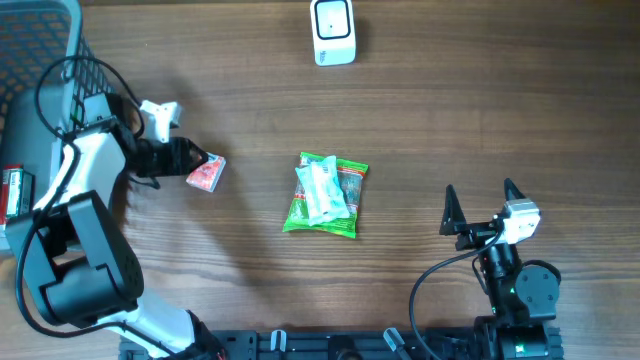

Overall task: Scan the item barcode
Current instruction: 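Lift the Kleenex pack out and place it left of the green packets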

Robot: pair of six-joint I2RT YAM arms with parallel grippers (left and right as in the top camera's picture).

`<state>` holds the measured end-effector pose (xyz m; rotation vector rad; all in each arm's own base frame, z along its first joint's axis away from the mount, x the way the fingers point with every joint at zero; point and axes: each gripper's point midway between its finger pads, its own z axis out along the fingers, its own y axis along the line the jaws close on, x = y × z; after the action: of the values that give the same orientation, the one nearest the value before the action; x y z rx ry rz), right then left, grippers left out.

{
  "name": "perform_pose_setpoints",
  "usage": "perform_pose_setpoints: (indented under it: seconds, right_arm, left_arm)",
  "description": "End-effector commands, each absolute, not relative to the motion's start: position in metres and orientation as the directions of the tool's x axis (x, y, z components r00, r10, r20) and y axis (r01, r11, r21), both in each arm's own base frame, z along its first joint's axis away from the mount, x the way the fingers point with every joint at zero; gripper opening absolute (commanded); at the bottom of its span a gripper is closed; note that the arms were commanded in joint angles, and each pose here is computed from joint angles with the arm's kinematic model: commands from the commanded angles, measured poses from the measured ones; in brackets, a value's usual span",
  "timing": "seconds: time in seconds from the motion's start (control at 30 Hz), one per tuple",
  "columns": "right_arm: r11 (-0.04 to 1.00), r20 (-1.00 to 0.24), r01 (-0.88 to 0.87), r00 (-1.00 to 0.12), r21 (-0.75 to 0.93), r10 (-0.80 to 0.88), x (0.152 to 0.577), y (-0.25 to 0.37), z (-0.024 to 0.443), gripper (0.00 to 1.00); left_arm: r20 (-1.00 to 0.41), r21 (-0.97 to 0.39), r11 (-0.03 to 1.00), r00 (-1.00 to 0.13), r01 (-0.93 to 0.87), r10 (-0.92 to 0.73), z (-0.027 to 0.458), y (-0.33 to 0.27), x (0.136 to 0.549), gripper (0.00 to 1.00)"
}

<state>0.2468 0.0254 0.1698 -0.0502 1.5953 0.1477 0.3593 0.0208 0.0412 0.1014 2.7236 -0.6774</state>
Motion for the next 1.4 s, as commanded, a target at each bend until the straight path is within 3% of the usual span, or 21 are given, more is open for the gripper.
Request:
perform_pose_setpoints:
  seconds: [0.0,0.27,0.5,0.73,0.77,0.93,1.13,1.37]
  right_arm:
    - [0.992,-0.998,-0.112,-0.028,0.054,0.051,0.247,0.023,0.17,1.0]
    - [0.992,-0.998,-0.112,-0.028,0.054,0.051,0.247,0.023,0.17,1.0]
    - [0.992,-0.998,-0.112,-0.028,0.054,0.051,0.247,0.023,0.17,1.0]
    - [0.992,-0.998,-0.112,-0.028,0.054,0.051,0.247,0.023,0.17,1.0]
    - [0.992,-0.998,-0.112,-0.028,0.054,0.051,0.247,0.023,0.17,1.0]
    - [0.992,-0.998,-0.112,-0.028,0.054,0.051,0.247,0.023,0.17,1.0]
    - [0.992,-0.998,-0.112,-0.028,0.054,0.051,0.247,0.023,0.17,1.0]
    - [0.992,-0.998,-0.112,-0.028,0.054,0.051,0.247,0.023,0.17,1.0]
  left_arm:
    - [-0.331,-0.472,0.866,-0.944,0.165,0.0,0.028,0.017,0.351,0.34]
    - [-0.257,-0.509,0.86,-0.961,0.048,-0.099,0.023,0.012,0.347,0.33]
    - [-0.179,-0.596,0.803,-0.976,0.01,-0.121,0.03,-0.032,0.344,0.33]
    - [-0.258,-0.629,0.771,-0.962,0.098,-0.088,0.052,-0.074,0.364,0.31]
    - [-0.285,-0.621,0.776,-0.954,0.113,-0.09,0.06,-0.073,0.371,0.25]
    - [-0.361,-0.431,0.902,-0.916,-0.005,-0.177,0.067,-0.012,0.395,0.3]
    - [-0.31,-0.151,0.966,-0.918,-0.211,-0.249,0.044,0.065,0.375,0.35]
    - [-0.264,-0.14,0.949,-0.913,-0.282,-0.31,0.023,0.074,0.355,0.38]
